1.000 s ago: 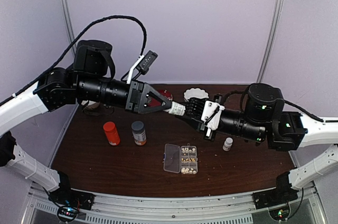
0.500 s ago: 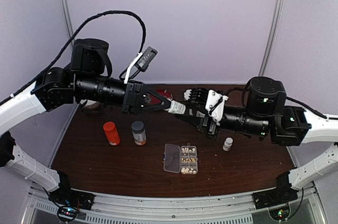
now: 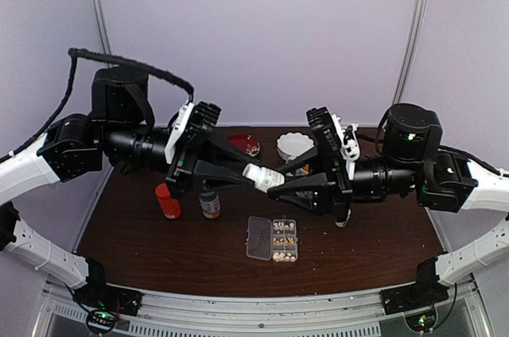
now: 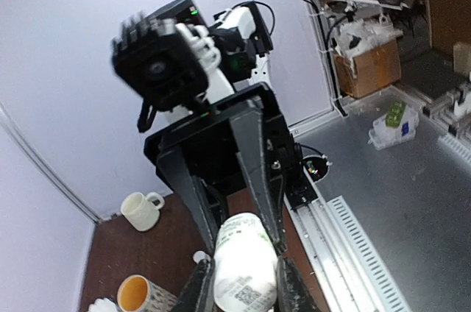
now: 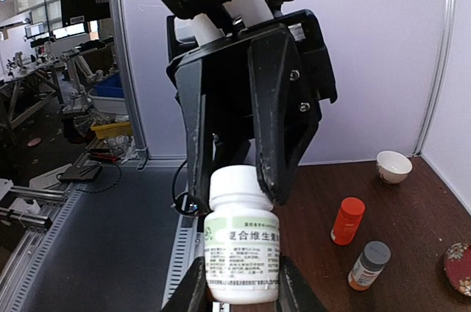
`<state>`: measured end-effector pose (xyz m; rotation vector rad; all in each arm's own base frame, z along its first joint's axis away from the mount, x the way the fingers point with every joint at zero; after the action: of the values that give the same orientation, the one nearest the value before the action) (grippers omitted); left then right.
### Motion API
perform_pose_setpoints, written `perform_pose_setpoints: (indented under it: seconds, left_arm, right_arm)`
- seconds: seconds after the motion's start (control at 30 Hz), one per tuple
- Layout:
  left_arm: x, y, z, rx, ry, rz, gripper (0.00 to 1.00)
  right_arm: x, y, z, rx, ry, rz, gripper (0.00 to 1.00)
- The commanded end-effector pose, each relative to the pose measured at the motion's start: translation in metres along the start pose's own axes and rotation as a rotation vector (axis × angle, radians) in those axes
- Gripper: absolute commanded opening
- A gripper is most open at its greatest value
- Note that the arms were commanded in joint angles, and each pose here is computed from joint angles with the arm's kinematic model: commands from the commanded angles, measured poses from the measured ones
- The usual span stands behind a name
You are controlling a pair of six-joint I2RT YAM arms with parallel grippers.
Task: Sort the pills into containers
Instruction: Screw the lid of the pill bottle onto the pill bottle.
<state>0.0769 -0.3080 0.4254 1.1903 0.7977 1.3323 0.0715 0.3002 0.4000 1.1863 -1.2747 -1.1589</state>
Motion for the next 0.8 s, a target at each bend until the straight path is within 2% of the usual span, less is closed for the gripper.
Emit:
perform_pose_setpoints:
  seconds: [0.0, 0.3, 0.47, 0.67, 0.73, 0.77]
  left_arm:
    - [-0.018, -0.032, -0.012, -0.421, -0.124, 0.137, 0.0]
    - [-0.026, -0.052, -0.002, -0.978, 0.009, 0.378, 0.0]
    - [-0.033, -0.076, 0.001, -1.334, 0.109, 0.549, 0.0]
    - [-0.035, -0.082, 0.011, -1.556, 0.257, 0.658, 0.0]
    - [-0.034, -0.078, 0.011, -1.552, 0.29, 0.635, 0.0]
    - [-0.032, -0.075, 0.01, -1.521, 0.297, 0.612, 0.0]
  right_arm:
    - [0.016, 0.054, 0.019, -0.073, 0.206, -0.243, 0.0]
    - [0.014, 0.056, 0.023, -0.243, 0.349, -0.29, 0.0]
    - [0.009, 0.056, 0.021, -0.353, 0.428, -0.305, 0.0]
    - [0.006, 0.057, 0.016, -0.436, 0.46, -0.303, 0.0]
    - [0.004, 0.054, 0.013, -0.445, 0.449, -0.29, 0.0]
    - [0.004, 0.053, 0.012, -0.446, 0.442, -0.282, 0.05]
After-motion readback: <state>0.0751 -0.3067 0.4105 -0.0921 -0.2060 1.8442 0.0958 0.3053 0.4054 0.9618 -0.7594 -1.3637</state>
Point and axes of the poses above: each gripper's point midway between its finger pads, its own x axis back along the fingers, its own z axis along the line the jaws close on, y = z × x, the point moved 8 cm from there along x, back along the fingers, and after that the axes turned 2 degrees about x, right-handed, at the moved point
